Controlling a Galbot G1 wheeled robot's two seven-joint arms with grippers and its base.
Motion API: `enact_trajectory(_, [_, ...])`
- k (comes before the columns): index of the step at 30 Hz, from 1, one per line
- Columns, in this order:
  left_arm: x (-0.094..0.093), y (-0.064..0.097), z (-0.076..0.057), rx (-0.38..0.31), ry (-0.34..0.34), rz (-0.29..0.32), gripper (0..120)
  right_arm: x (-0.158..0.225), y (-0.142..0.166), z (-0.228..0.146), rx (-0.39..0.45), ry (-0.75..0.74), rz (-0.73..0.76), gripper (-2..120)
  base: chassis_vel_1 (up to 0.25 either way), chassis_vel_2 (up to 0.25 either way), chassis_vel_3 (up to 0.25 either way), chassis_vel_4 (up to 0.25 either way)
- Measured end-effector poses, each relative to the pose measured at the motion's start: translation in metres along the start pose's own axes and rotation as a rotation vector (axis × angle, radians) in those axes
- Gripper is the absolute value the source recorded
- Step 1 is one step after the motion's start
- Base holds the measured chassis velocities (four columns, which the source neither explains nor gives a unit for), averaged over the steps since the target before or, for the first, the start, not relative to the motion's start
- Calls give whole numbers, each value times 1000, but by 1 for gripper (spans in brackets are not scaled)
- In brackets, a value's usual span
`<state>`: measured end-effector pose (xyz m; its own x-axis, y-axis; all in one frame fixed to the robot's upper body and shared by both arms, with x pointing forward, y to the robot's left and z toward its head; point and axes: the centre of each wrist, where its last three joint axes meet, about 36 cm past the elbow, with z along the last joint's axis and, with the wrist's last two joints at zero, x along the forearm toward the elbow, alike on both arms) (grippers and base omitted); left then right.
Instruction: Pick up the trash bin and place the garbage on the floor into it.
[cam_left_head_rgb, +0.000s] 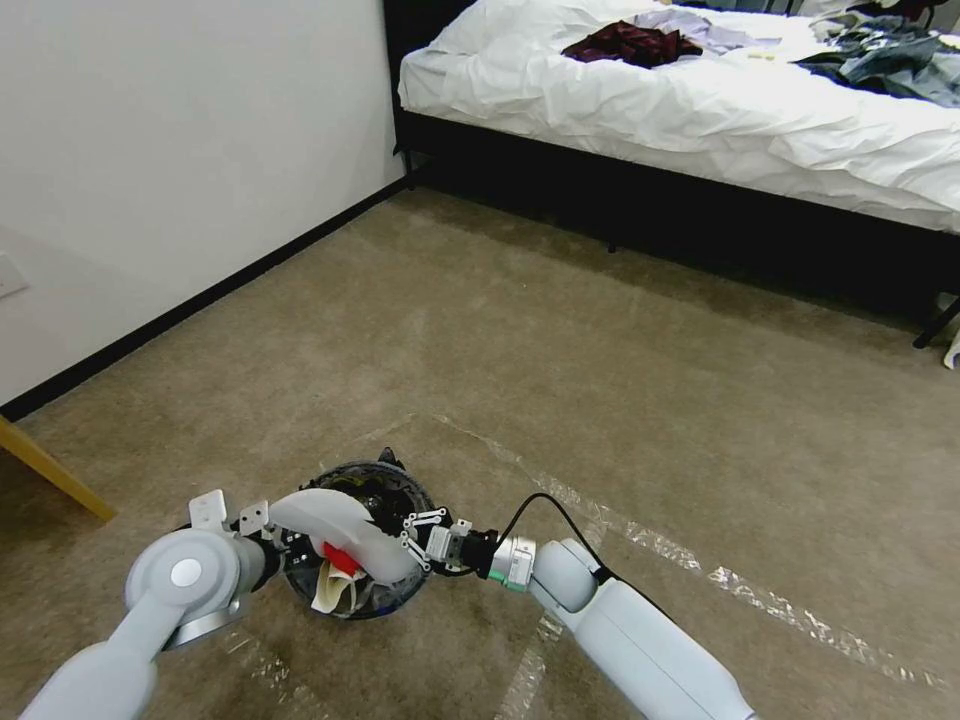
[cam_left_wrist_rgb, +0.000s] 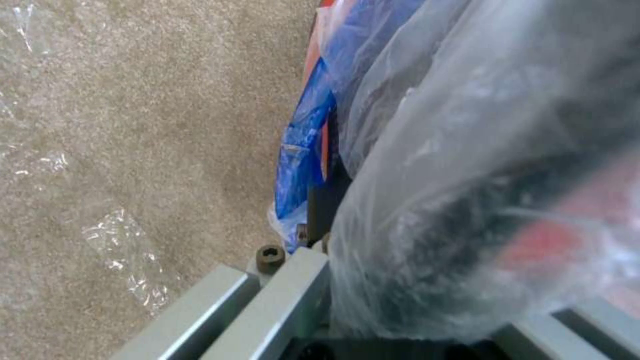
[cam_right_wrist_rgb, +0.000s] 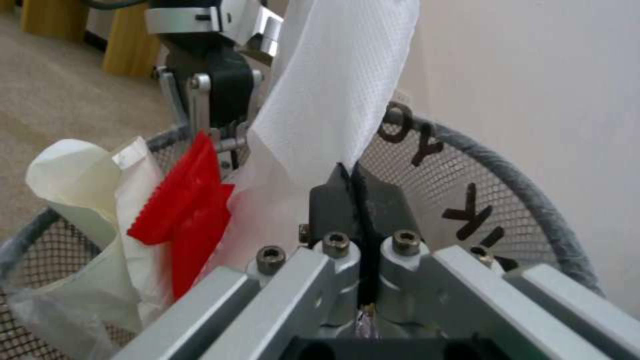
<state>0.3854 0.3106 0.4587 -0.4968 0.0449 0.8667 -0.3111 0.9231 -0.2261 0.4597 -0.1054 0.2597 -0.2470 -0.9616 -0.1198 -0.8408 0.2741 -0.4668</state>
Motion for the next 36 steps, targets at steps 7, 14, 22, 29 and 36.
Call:
enact_trajectory(7, [0,0,0,6,4,7,0,2,1,3,-4,8,-2,0,0,0,0,0])
enact_trajectory(14, [1,0,0,6,5,6,0,5,6,8,-16,19,8,0,0,0,0,0])
enact_trajectory(22, [0,-1,2,6,9,8,0,7,5,10,-17,26,35,0,0,0,0,0])
enact_trajectory(29, [0,-2,3,7,11,9,0,7,7,11,-22,29,60,2,0,0,0,0])
enact_trajectory(36, [-2,-2,4,11,15,8,0,6,7,10,-23,28,69,28,0,0,0,0])
